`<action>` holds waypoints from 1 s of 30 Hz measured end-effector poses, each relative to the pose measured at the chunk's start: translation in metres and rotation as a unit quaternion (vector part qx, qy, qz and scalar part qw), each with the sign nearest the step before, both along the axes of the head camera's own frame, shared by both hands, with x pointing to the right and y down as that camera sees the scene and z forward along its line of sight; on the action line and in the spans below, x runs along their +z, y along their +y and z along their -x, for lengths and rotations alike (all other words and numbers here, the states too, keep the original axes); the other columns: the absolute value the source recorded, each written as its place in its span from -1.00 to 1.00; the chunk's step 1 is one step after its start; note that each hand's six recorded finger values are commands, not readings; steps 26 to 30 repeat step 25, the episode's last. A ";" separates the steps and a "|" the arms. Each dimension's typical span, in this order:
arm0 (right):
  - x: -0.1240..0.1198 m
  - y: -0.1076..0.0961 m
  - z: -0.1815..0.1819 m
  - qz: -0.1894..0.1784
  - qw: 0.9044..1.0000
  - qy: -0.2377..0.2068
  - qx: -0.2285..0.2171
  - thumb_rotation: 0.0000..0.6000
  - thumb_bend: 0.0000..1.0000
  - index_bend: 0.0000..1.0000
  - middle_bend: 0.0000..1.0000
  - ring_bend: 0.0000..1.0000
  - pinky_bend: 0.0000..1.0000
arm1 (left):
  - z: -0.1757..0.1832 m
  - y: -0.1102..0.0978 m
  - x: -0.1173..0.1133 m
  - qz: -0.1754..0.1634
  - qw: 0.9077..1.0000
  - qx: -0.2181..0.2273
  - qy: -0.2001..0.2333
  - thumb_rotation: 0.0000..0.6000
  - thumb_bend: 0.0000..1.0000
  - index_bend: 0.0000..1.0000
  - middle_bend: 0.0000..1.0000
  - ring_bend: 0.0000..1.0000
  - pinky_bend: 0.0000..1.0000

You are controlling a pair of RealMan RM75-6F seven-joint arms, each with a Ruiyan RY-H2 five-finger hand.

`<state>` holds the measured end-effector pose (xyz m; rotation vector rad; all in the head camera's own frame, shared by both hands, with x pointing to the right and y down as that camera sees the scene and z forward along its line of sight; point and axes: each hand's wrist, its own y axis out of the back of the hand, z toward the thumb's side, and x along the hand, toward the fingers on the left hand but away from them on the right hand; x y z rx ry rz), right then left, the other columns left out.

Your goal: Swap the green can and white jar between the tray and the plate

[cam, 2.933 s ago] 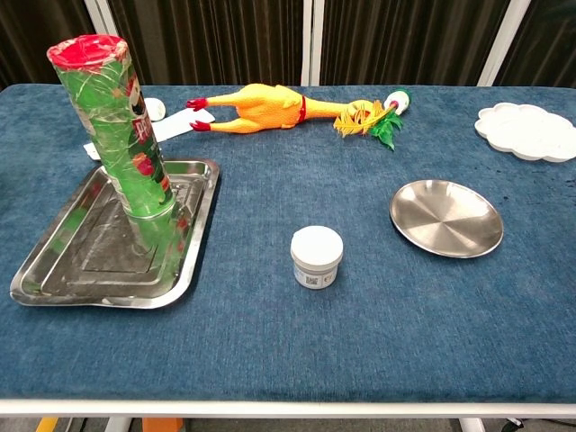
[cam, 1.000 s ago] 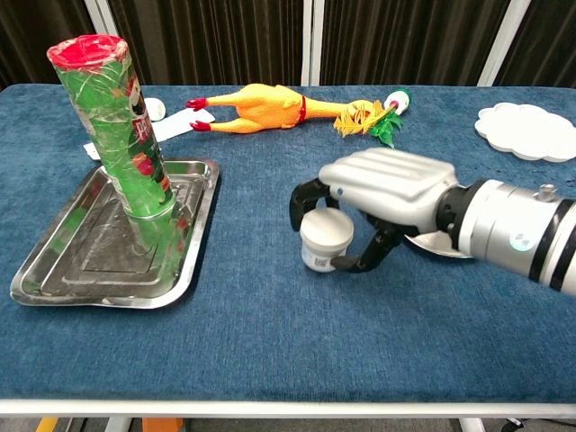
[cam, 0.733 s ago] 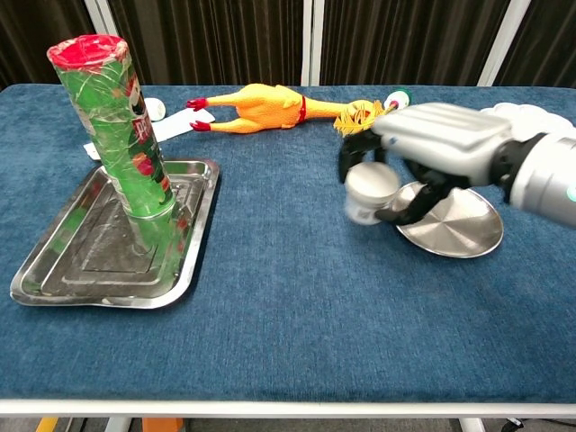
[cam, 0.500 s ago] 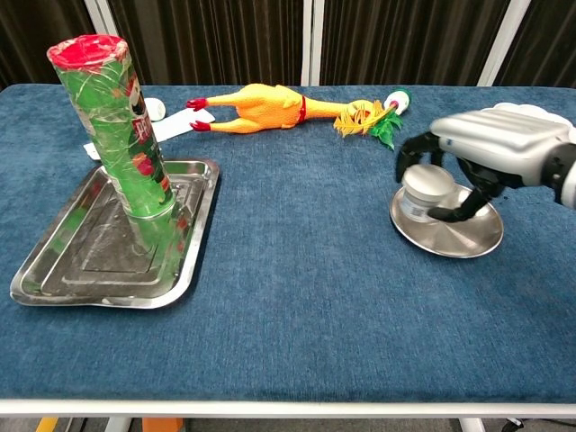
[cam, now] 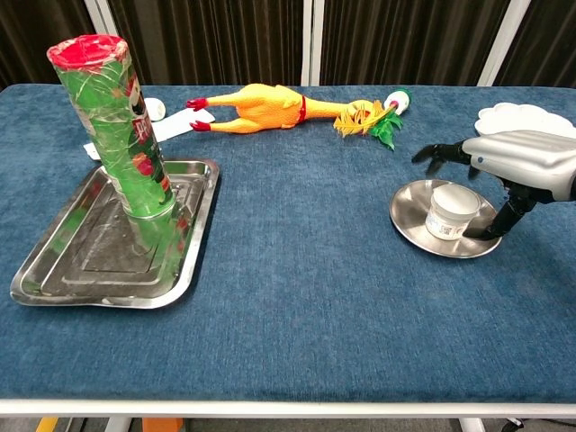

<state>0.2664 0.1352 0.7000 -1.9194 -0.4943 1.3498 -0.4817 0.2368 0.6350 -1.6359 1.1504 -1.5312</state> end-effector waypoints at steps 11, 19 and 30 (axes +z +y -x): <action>-0.053 0.002 -0.054 -0.082 0.994 -0.026 0.069 1.00 -0.97 -1.00 -1.00 -1.00 -0.99 | -0.019 -0.005 -0.012 -0.018 0.999 0.033 0.018 1.00 -0.49 -0.83 -0.84 -0.97 -0.45; -0.105 0.049 -0.139 -0.165 0.970 -0.011 0.180 1.00 -0.98 -1.00 -1.00 -1.00 -1.00 | -0.040 -0.010 -0.015 -0.021 0.996 0.086 0.010 1.00 -0.53 -0.83 -0.83 -0.97 -0.48; -0.102 0.077 -0.172 -0.155 0.964 0.015 0.215 1.00 -0.98 -1.00 -1.00 -1.00 -1.00 | -0.047 -0.008 -0.009 -0.019 0.994 0.110 -0.013 1.00 -0.55 -0.83 -0.83 -0.97 -0.54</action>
